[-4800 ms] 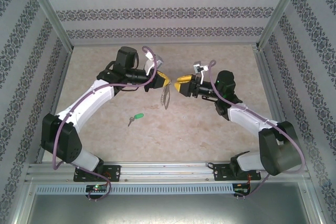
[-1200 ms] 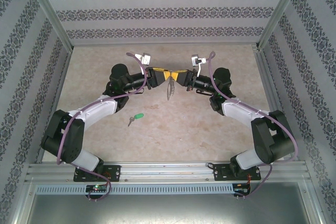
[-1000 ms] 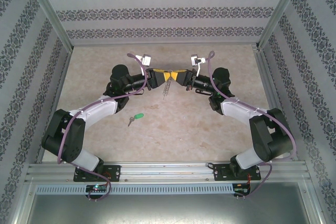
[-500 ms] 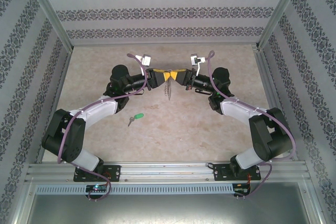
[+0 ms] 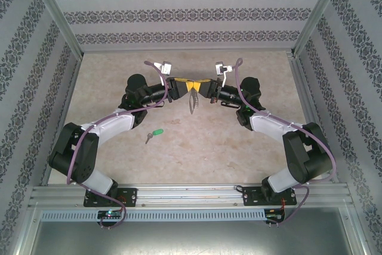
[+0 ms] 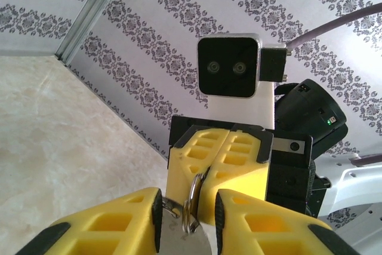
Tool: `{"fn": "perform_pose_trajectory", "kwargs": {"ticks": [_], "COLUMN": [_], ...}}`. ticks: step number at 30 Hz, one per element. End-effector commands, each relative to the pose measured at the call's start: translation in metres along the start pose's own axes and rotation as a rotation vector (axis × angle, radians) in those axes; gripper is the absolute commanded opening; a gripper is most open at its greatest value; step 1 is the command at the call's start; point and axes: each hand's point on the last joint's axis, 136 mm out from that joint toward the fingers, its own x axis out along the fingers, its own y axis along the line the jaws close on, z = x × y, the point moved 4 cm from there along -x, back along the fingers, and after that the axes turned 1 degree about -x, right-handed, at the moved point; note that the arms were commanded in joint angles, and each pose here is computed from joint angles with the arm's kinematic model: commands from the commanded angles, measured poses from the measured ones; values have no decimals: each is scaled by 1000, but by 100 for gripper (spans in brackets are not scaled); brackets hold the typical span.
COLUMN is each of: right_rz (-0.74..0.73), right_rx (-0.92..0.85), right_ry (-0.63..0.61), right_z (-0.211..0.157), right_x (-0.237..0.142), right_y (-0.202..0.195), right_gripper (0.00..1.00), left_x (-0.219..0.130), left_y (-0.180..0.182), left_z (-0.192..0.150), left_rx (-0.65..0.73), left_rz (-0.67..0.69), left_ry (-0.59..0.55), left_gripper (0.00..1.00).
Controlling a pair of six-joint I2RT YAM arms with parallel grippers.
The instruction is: Put the keys on the keyring
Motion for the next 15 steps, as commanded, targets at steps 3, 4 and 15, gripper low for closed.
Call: {"fn": "perform_pose_trajectory", "kwargs": {"ticks": [3,4,15], "right_rz": [49,46,11], "right_rx": [-60,-62,-56], "right_ry": [-18,-17,-43], "right_z": [10,9,13], "right_x": [5,5,1], "right_y": [13,12,7], "right_gripper": [0,0,0], "left_x": [2,2,-3], "left_y": [-7,-7,-7], "left_z": [11,11,5], "left_rx": [40,40,40], "left_rz": [-43,-43,-41], "left_ry": [-38,-40,-44], "left_gripper": [25,23,26]}}
